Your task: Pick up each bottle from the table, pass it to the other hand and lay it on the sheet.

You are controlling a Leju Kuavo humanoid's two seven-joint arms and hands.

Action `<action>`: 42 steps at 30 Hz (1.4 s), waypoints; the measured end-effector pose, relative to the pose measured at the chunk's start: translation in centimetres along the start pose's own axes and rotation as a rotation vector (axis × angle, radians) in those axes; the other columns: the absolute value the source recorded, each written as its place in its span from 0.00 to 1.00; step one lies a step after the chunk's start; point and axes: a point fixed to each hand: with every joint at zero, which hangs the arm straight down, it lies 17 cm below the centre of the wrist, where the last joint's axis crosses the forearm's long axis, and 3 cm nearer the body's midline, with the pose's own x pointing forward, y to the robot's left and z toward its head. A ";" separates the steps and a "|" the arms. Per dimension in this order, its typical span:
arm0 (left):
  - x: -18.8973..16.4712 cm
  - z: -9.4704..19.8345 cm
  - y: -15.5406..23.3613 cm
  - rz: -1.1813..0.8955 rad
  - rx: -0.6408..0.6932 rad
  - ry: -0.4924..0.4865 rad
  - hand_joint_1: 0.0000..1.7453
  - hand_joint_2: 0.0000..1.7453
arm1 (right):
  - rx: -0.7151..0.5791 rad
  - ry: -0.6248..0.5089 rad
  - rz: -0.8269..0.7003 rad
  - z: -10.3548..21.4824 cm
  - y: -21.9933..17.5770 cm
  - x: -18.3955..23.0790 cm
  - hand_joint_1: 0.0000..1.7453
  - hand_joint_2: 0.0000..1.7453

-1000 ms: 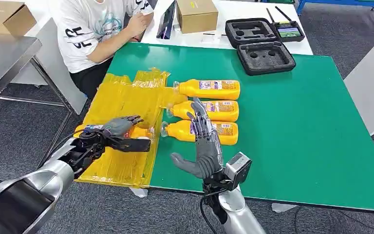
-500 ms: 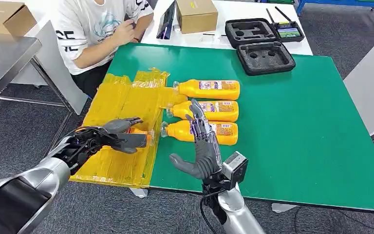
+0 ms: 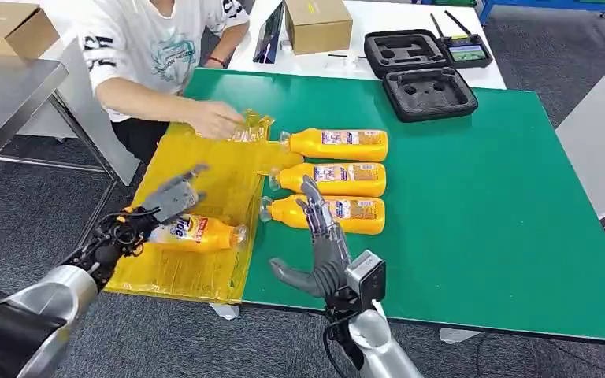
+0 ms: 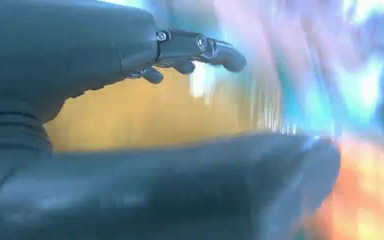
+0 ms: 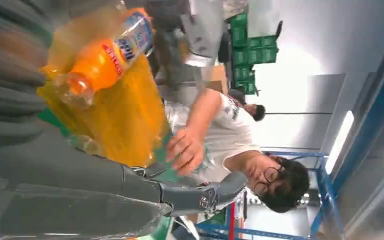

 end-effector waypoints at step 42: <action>3.6 13.1 12.5 0.110 1.000 -0.007 0.00 0.00 | 0.393 0.620 1.063 3.2 -15.6 -17.0 0.00 1.00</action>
